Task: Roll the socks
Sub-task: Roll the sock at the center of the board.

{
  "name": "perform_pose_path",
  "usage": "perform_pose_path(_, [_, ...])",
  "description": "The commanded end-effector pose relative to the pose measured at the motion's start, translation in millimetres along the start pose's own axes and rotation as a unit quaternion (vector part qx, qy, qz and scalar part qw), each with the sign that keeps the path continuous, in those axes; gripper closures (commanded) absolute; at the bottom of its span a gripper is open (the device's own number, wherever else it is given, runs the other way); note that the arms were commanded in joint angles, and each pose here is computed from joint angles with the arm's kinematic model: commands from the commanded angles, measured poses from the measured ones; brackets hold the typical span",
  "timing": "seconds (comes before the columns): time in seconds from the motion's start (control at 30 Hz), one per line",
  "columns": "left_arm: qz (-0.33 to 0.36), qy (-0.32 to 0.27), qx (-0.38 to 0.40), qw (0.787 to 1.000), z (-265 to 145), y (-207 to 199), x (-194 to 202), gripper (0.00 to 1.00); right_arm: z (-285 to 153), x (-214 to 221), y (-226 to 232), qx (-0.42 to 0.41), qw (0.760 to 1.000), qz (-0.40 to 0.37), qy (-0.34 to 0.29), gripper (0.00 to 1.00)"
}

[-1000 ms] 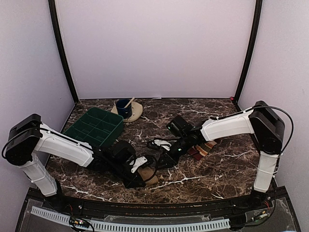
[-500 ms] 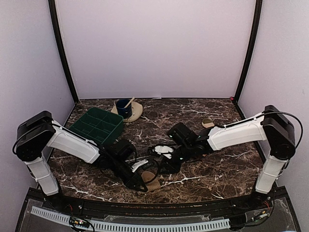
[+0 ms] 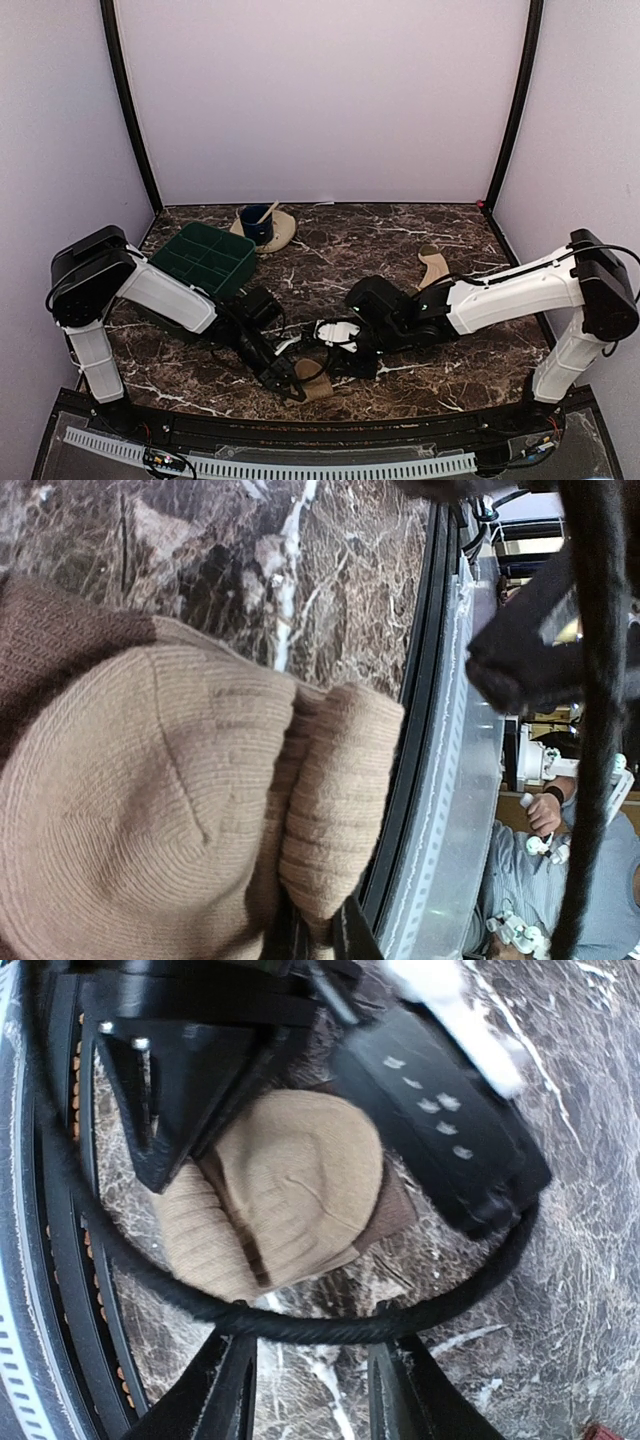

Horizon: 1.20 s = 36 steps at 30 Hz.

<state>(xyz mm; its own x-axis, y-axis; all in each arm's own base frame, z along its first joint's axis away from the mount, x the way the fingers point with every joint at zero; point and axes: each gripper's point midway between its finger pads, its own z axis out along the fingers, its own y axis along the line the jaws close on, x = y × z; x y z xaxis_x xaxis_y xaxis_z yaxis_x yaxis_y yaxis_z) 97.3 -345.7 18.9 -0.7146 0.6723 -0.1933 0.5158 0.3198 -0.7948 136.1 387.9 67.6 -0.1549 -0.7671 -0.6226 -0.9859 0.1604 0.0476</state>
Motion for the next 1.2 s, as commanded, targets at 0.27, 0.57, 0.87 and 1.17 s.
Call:
perform_pose_path(0.27, [-0.086,0.072,-0.046,0.993,5.9,38.3,44.5,1.0,8.7,-7.9,35.5,-0.014,0.998,-0.062,0.009,0.62])
perform_pose_path(0.57, [-0.086,0.08,-0.043,0.992,6.3,40.5,44.9,1.0,17.5,-2.4,47.2,-0.02,0.996,-0.087,0.03,0.59])
perform_pose_path(0.87, [-0.087,0.089,-0.036,0.992,7.3,40.1,46.2,1.0,27.7,2.2,49.8,-0.019,0.993,-0.108,0.045,0.6])
perform_pose_path(1.17, [-0.086,0.094,-0.032,0.991,7.5,39.9,48.1,1.0,36.7,4.8,46.6,-0.009,0.991,-0.123,0.057,0.6])
